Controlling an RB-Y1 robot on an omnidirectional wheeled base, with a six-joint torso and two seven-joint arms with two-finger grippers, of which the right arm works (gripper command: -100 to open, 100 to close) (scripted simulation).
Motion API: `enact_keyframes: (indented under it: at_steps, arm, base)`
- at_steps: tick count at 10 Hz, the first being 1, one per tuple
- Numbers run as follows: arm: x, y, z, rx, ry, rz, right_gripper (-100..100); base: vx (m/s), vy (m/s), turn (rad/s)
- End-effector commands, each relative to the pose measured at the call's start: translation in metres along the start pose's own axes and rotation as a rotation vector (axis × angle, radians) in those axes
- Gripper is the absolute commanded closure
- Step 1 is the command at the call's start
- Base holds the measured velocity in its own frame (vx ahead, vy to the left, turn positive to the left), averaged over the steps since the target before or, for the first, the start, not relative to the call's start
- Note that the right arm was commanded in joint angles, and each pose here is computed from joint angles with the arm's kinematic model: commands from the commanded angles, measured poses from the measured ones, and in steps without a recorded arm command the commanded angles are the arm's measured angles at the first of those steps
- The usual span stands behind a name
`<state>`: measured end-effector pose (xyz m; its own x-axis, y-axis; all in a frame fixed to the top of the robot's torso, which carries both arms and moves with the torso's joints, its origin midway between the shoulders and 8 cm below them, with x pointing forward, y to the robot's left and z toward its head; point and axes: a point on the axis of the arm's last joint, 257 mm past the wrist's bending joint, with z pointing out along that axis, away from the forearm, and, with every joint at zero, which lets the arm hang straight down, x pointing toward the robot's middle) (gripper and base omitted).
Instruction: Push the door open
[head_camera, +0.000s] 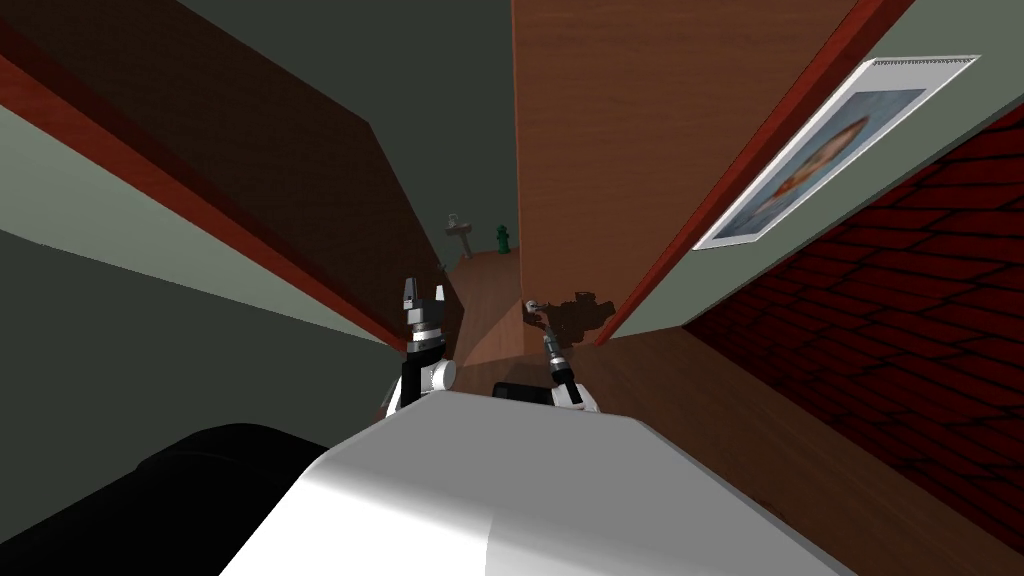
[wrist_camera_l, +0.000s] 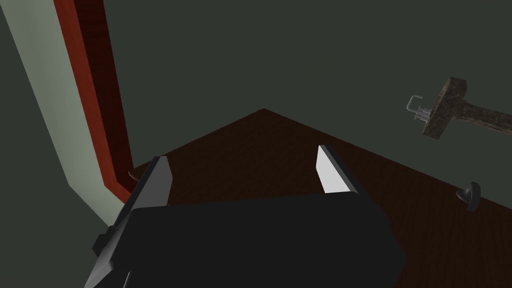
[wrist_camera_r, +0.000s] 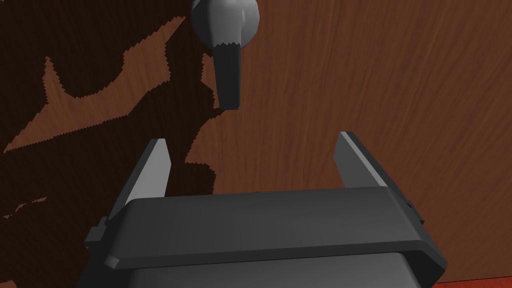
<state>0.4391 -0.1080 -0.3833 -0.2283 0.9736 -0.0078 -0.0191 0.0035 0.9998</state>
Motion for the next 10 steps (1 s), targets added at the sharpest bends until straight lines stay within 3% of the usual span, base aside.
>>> enact_keyframes:
  at_steps: [1, 3, 4, 7, 10]
  arm:
    - [0.009, -0.006, 0.0002, 0.012, 0.012, 0.005, -100]
    - [0.011, -0.006, 0.0011, 0.013, 0.013, 0.006, -100]
    - [-0.005, -0.010, -0.0018, 0.023, 0.012, -0.025, -100]
    - [-0.023, -0.014, -0.0036, 0.031, 0.006, -0.052, -100]
    - [-0.018, -0.012, 0.0002, 0.029, -0.001, -0.032, -100]
  base:
    - [0.114, -0.087, 0.021]
    - [0.081, -0.056, 0.030]
    - [0.104, -0.002, 0.017]
    - [0.171, 0.049, 0.023]
    - [0.194, 0.064, 0.024]
